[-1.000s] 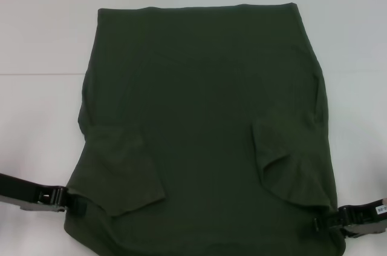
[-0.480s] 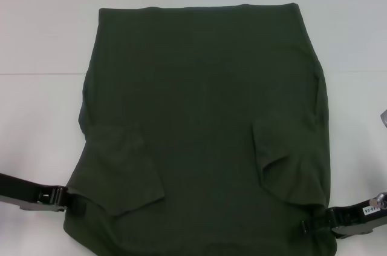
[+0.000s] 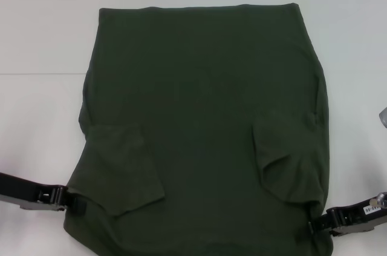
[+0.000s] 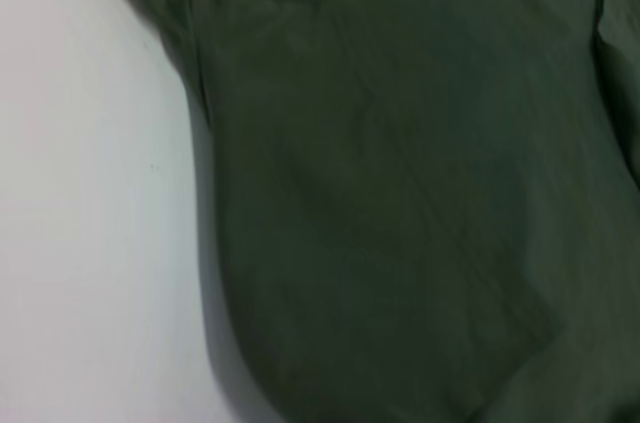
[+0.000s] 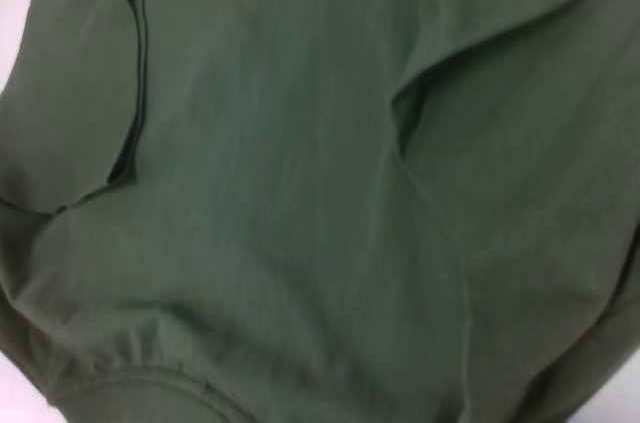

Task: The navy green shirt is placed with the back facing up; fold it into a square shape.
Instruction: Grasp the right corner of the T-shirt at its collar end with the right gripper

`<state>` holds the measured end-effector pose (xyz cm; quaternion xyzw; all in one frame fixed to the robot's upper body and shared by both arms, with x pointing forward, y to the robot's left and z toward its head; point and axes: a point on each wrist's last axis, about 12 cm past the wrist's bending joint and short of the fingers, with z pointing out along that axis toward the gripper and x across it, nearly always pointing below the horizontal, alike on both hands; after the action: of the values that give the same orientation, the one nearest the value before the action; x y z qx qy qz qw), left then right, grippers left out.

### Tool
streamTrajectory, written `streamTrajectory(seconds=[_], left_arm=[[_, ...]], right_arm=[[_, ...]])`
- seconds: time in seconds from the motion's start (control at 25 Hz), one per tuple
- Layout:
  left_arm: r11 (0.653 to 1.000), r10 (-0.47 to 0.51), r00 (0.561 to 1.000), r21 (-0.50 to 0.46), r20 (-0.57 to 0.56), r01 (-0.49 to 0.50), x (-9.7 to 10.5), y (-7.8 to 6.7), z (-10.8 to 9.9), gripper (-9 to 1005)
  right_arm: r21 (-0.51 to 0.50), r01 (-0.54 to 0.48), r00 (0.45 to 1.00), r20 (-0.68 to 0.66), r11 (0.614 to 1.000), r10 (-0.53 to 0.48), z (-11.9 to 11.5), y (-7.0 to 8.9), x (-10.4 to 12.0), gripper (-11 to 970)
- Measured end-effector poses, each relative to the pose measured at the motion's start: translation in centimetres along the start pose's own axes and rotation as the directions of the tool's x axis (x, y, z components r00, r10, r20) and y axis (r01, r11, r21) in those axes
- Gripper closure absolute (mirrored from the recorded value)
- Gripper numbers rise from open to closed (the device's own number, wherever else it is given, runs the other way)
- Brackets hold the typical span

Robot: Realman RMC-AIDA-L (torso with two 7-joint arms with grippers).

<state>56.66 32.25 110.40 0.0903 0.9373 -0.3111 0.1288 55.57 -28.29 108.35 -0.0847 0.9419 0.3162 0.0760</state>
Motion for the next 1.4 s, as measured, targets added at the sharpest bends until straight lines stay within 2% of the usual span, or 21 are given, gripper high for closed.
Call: streamTrajectory(seconds=[0.08,0.16,0.6,0.92,1.4], left_arm=[[1.000,-0.001,1.000,0.000,0.000,0.001,0.0,0.0,0.0,969],[1.000,-0.001,1.000,0.000,0.000,0.001,0.0,0.0,0.0,969],[1.000,-0.005,1.000,0.000,0.012,0.005,-0.2,0.1,-0.2,969],[1.000,-0.004,1.000,0.000,0.012,0.004,-0.2,0.1,-0.2,969],[1.000,-0.010,0.999,0.026,-0.030,0.011,0.2,0.4,-1.7,969]], right_arm=[[0.004,0.007,1.000,-0.004,1.000,-0.007,0.0,0.0,0.0,215],[0.005,0.014,1.000,-0.003,1.000,-0.014,0.0,0.0,0.0,451],[0.015,0.022,1.000,0.010,1.000,-0.022,-0.5,-0.1,-0.3,899],[0.013,0.029,1.000,0.007,1.000,-0.029,-0.8,-0.3,-0.1,929],[0.000,0.094,0.995,-0.044,0.996,-0.094,-3.8,-1.0,0.9,928]])
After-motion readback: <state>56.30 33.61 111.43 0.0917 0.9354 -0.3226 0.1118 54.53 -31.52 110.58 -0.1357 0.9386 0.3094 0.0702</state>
